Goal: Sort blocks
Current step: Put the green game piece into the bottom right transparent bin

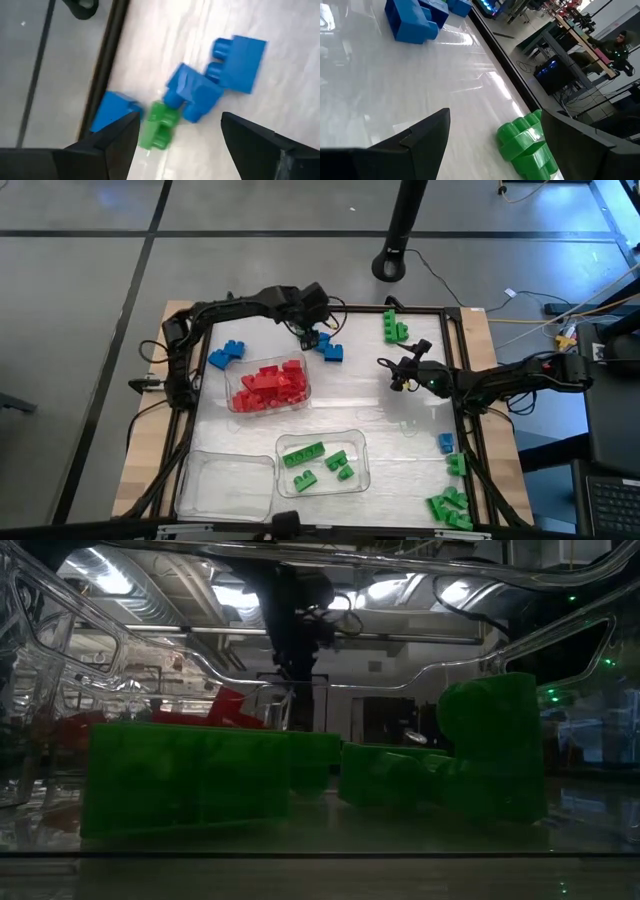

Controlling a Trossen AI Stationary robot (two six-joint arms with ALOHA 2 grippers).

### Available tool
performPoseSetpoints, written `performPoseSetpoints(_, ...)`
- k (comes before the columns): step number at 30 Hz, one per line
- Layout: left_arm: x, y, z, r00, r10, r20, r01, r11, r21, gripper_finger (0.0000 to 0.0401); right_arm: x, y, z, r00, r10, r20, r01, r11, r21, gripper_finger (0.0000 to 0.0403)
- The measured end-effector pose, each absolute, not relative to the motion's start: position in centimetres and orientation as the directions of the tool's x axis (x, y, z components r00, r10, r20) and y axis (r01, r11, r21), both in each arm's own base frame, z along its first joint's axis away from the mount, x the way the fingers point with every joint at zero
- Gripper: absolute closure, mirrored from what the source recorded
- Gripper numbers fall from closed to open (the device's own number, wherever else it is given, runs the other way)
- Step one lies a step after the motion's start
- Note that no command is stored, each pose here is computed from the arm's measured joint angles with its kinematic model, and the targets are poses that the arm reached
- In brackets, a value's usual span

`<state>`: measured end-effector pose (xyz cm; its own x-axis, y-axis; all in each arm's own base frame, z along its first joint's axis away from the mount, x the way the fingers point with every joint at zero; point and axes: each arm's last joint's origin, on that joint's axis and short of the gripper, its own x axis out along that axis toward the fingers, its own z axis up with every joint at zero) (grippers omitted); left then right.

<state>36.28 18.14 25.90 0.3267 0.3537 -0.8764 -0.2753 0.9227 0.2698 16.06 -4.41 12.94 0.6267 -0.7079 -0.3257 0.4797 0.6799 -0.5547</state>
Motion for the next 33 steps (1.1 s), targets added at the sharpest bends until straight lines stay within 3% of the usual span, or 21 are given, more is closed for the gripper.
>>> performPoseSetpoints(5, 36.8, 16.3, 23.7, 0.317, 0.334, -0.888, -0.281, 0.927, 0.249, 0.0132, 16.0, -4.4, 12.8, 0.622, -0.707, -0.335, 0.473, 0.681, -0.559, 0.0091)
performPoseSetpoints(11, 36.4, 16.6, 20.7, 0.292, 0.413, -0.862, -0.358, 0.884, 0.302, 0.0132, 16.0, -4.4, 12.8, 0.622, -0.707, -0.336, 0.475, 0.682, -0.557, 0.0091)
performPoseSetpoints(14, 36.1, 16.9, 19.8, 0.33, 0.361, -0.872, -0.346, 0.906, 0.244, 0.0132, 16.0, -4.4, 12.8, 0.622, -0.707, -0.336, 0.475, 0.682, -0.556, 0.0091)
performPoseSetpoints(20, 35.7, 17.8, 18.6, 0.383, 0.306, -0.871, -0.332, 0.926, 0.179, 0.0132, 16.0, -4.4, 12.8, 0.618, -0.712, -0.334, 0.479, 0.677, -0.558, 0.0091)
performPoseSetpoints(33, 34.3, 20.4, 17.6, 0.328, 0.331, -0.885, -0.366, 0.908, 0.204, 0.0132, 16.0, -4.4, 12.8, 0.617, -0.711, -0.336, 0.478, 0.678, -0.558, 0.0091)
